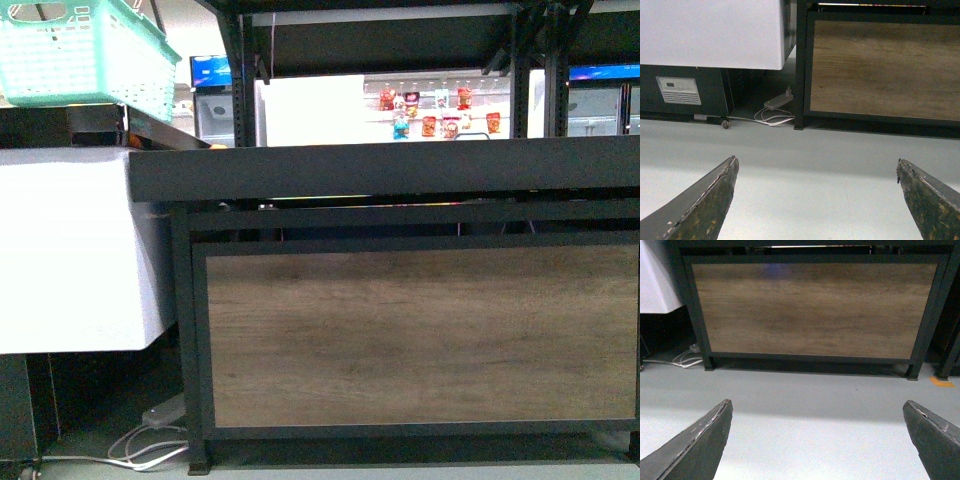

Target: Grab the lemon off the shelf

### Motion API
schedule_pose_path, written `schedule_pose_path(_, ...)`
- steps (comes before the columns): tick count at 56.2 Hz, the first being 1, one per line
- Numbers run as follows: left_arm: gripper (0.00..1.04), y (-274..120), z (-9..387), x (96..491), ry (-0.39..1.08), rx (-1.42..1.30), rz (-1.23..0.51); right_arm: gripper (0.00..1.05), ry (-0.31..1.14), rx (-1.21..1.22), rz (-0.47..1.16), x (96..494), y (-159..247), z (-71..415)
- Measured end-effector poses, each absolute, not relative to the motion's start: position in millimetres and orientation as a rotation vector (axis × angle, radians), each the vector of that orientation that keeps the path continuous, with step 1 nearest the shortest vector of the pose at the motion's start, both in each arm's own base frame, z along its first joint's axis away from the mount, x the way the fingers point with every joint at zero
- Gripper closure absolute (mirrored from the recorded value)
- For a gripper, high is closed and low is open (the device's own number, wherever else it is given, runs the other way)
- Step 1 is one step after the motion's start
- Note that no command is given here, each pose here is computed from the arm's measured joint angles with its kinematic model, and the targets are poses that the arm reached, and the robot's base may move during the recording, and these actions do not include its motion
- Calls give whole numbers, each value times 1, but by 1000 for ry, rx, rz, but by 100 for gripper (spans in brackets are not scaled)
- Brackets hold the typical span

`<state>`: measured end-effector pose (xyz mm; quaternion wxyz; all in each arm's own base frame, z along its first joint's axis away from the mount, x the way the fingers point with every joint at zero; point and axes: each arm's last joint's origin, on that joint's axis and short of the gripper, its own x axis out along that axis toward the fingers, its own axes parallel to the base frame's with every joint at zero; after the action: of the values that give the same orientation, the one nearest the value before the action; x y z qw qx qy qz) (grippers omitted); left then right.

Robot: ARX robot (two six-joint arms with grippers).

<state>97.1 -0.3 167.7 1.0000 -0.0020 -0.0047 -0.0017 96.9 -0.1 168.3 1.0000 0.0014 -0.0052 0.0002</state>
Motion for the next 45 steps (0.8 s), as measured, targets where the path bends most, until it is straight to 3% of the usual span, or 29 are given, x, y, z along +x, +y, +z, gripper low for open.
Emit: schedule_pose_path(45, 8, 0, 168, 97, -9, -4, -3, 2, -10, 3, 1, 97, 0, 168)
